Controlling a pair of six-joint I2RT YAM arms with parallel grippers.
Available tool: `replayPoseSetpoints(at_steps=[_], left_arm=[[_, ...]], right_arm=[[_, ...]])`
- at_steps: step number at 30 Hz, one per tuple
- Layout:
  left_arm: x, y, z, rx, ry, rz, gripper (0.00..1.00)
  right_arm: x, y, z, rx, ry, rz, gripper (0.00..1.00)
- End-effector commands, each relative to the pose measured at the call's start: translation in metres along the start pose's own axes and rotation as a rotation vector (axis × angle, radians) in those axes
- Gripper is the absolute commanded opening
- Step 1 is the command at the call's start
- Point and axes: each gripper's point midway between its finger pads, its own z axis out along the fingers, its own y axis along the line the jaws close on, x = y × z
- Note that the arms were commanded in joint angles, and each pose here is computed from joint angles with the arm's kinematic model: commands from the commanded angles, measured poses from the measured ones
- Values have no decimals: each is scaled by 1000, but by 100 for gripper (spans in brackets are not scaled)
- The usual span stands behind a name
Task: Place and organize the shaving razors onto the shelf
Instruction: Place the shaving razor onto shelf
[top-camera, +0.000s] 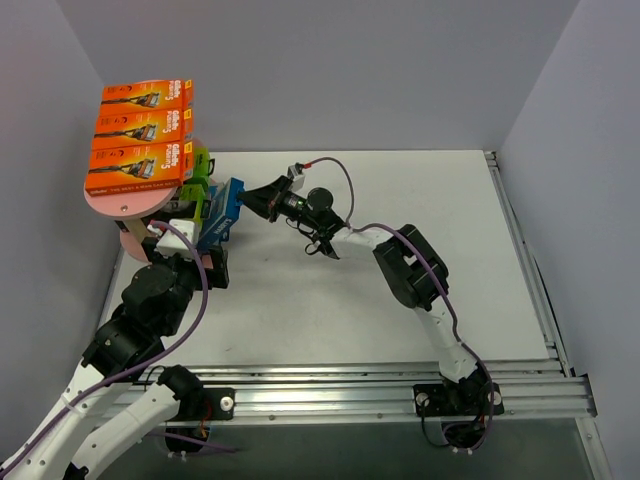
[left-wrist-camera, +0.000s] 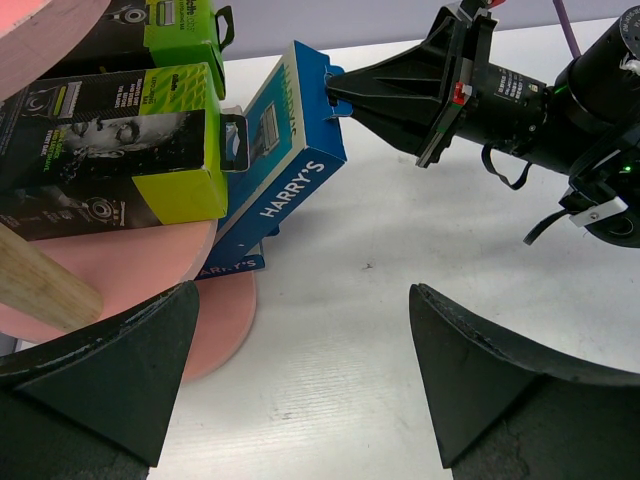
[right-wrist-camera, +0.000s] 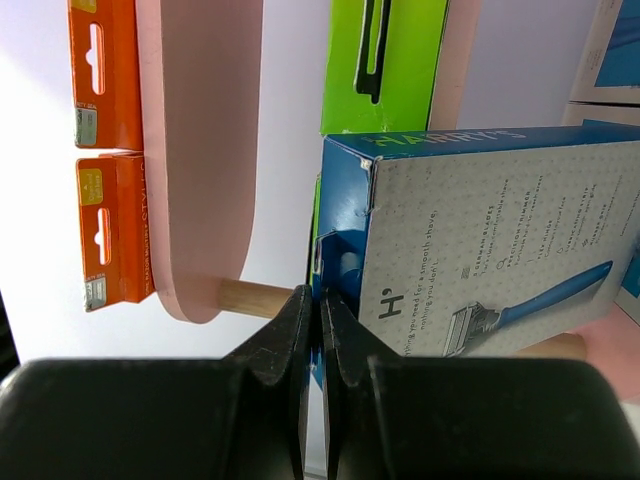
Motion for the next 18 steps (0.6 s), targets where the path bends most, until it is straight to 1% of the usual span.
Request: replayPoseSetpoints(at_steps=[1,7,13,18], left_arm=[[-15,-1,-2,4,-52,-36,95],[-16,0,-2,3,-55,-37,95],[-15,1,-2,-4,-53,-36,95],[-15,0,-2,-2,-51,-35,95]], right_arm=[[45,160,-53,-730,72,-334,0],[37,144,-54,-691,55,-310,0],[25,106,-58,-591,15,-268,0],[21,88,-58,-555,7,-251,0]])
